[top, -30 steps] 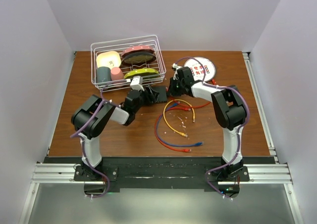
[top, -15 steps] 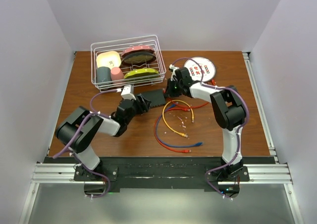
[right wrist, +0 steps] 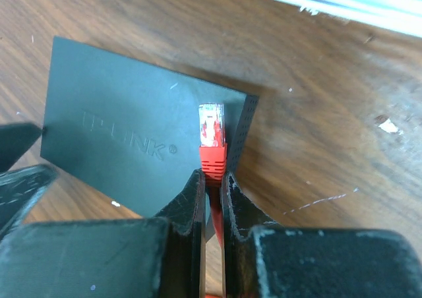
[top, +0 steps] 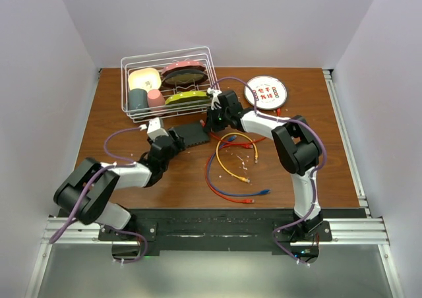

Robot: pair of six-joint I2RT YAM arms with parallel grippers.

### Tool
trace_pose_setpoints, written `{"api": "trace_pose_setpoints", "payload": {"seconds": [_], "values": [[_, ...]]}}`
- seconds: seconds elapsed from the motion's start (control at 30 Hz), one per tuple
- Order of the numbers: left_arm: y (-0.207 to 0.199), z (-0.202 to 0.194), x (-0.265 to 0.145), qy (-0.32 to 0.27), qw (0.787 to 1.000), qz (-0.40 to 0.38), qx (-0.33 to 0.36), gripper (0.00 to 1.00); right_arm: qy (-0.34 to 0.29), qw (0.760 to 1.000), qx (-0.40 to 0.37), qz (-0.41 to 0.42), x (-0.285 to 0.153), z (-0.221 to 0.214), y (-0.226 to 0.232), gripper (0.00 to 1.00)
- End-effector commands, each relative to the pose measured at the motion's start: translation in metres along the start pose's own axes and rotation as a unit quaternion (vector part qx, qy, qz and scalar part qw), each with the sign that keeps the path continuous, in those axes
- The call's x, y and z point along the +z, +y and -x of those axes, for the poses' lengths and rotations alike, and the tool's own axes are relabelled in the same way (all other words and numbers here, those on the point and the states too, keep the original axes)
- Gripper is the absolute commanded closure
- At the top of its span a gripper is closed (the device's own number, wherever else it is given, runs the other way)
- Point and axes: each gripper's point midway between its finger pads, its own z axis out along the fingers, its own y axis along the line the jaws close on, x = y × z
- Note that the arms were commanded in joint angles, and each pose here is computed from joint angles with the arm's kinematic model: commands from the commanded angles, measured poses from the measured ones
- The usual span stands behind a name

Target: Insert the plug into the switch port

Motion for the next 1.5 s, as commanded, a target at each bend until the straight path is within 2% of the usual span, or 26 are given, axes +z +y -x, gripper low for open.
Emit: {"api": "trace_pose_setpoints", "payload": {"seconds": [0.0, 0.2, 0.3, 0.47, 0.6, 0.73, 0.97, 1.1, 1.27, 1.47], "values": [[0.015, 0.018, -0.019, -0.05, 0.999, 0.002, 0.004, 0.34, -0.002, 1.0, -0.007, 0.01, 0.003, 0.007, 0.002, 1.0], [0.032, 0.012, -0.013, -0.035, 0.998, 0.053, 0.016, 0.34, -0.006, 1.0, 0.011, -0.028, 0.003, 0.005, -0.01, 1.0], [0.028, 0.001, -0.005, -0.018, 0.999, 0.043, 0.022, 0.34, -0.025, 0.997, 0.031, -0.062, -0.003, 0.011, -0.019, 1.0], [0.014, -0.009, 0.004, -0.007, 1.0, 0.004, 0.018, 0.35, -0.028, 0.997, 0.049, -0.055, 0.002, 0.012, -0.017, 1.0], [-0.01, -0.019, 0.007, 0.014, 0.997, -0.064, 0.037, 0.35, 0.004, 0.999, 0.045, 0.007, 0.019, 0.001, 0.001, 1.0], [-0.036, -0.029, -0.004, 0.042, 0.989, -0.142, 0.028, 0.34, 0.035, 0.998, 0.02, 0.051, 0.028, -0.012, 0.018, 1.0], [-0.033, -0.026, -0.037, 0.034, 0.988, -0.15, 0.005, 0.35, 0.108, 0.99, -0.037, 0.088, 0.034, -0.062, 0.061, 1.0], [-0.047, -0.026, -0.056, 0.03, 0.986, -0.162, 0.011, 0.34, 0.137, 0.983, -0.047, 0.114, 0.038, -0.09, 0.084, 1.0], [-0.031, -0.043, -0.07, 0.052, 0.987, -0.149, 0.008, 0.34, 0.141, 0.982, -0.062, 0.111, 0.036, -0.094, 0.091, 1.0], [-0.002, -0.034, -0.085, 0.037, 0.993, -0.113, 0.026, 0.34, 0.117, 0.987, -0.083, 0.065, 0.015, -0.076, 0.083, 1.0]]}}
